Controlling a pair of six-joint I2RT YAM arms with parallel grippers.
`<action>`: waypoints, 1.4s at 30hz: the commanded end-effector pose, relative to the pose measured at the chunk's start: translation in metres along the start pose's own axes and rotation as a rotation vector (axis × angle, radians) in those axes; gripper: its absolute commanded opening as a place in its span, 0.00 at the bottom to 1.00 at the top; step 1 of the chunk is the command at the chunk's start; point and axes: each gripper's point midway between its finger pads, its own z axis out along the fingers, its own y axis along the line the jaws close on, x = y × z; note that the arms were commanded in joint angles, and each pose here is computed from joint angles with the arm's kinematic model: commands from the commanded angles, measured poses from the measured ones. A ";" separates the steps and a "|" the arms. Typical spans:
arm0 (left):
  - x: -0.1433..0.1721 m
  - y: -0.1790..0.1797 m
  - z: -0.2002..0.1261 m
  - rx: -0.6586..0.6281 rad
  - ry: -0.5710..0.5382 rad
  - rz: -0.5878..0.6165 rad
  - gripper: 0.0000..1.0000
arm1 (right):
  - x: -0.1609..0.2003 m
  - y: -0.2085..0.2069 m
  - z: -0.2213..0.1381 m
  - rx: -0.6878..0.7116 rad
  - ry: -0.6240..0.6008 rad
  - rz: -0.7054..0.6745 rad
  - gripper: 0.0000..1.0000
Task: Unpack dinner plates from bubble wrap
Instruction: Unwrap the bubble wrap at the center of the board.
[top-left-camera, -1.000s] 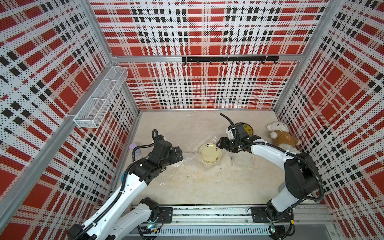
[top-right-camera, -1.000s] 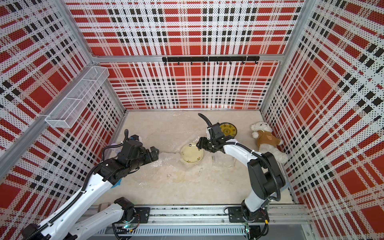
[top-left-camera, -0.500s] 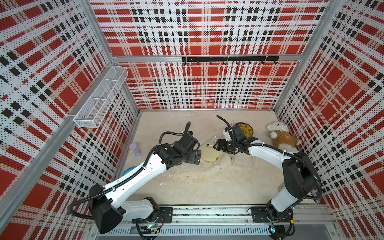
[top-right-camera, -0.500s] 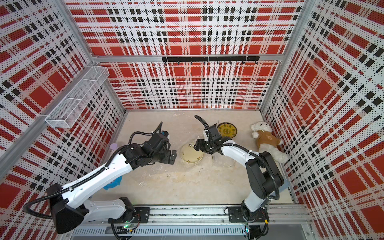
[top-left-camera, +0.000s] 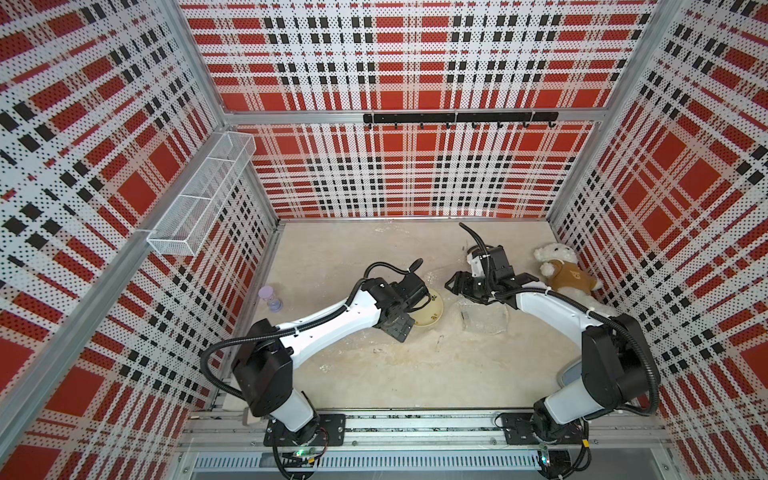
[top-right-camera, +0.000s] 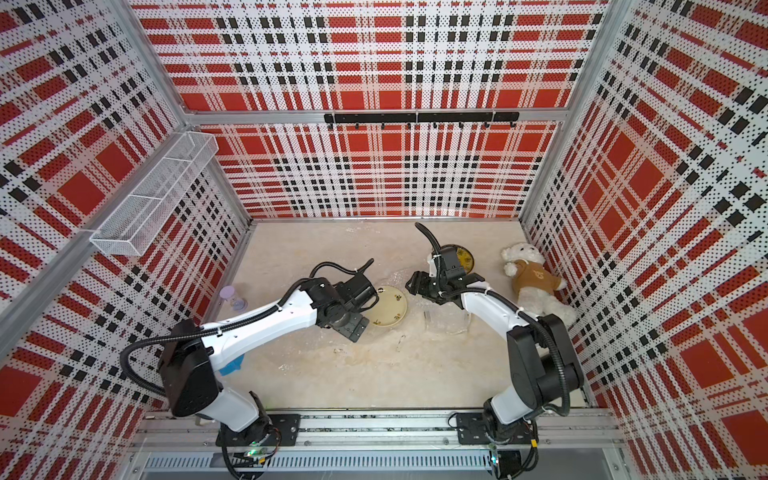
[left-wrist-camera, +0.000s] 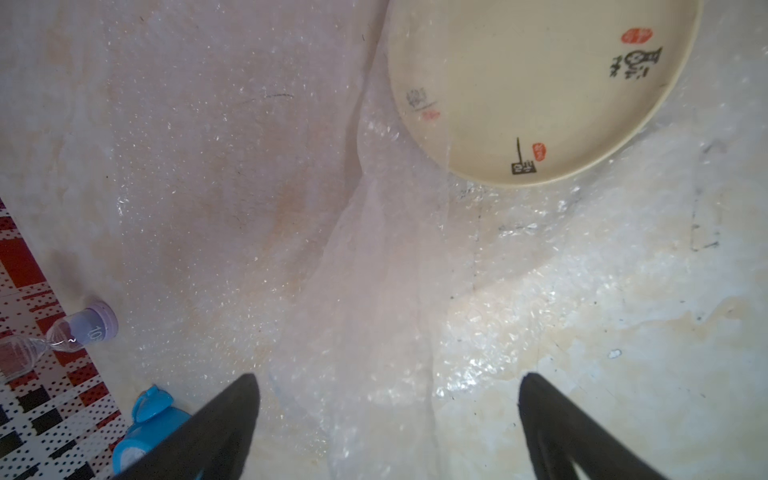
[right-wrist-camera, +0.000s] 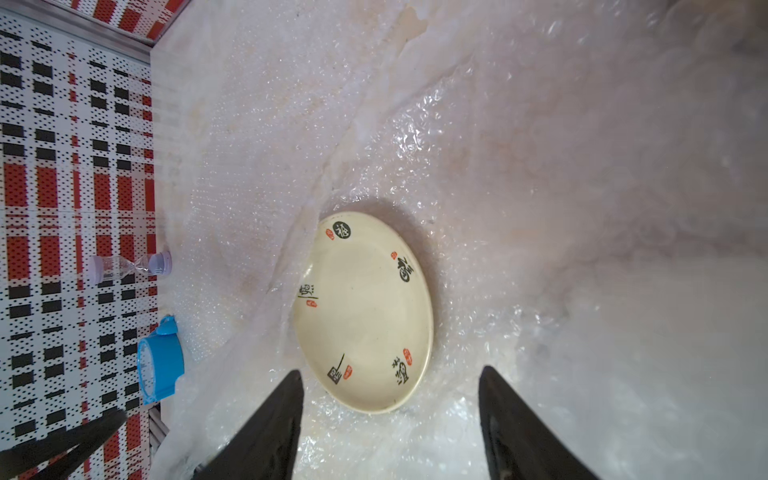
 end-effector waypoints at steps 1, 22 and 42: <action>0.007 0.002 0.008 -0.051 0.086 0.099 0.96 | 0.000 0.002 -0.004 -0.015 -0.014 -0.018 0.69; -0.008 0.006 0.039 0.005 0.134 0.004 0.00 | 0.004 -0.002 -0.005 -0.023 -0.008 -0.013 0.69; -0.044 0.058 0.018 0.338 -0.069 -0.399 0.00 | 0.016 0.021 0.018 -0.027 0.034 -0.053 0.68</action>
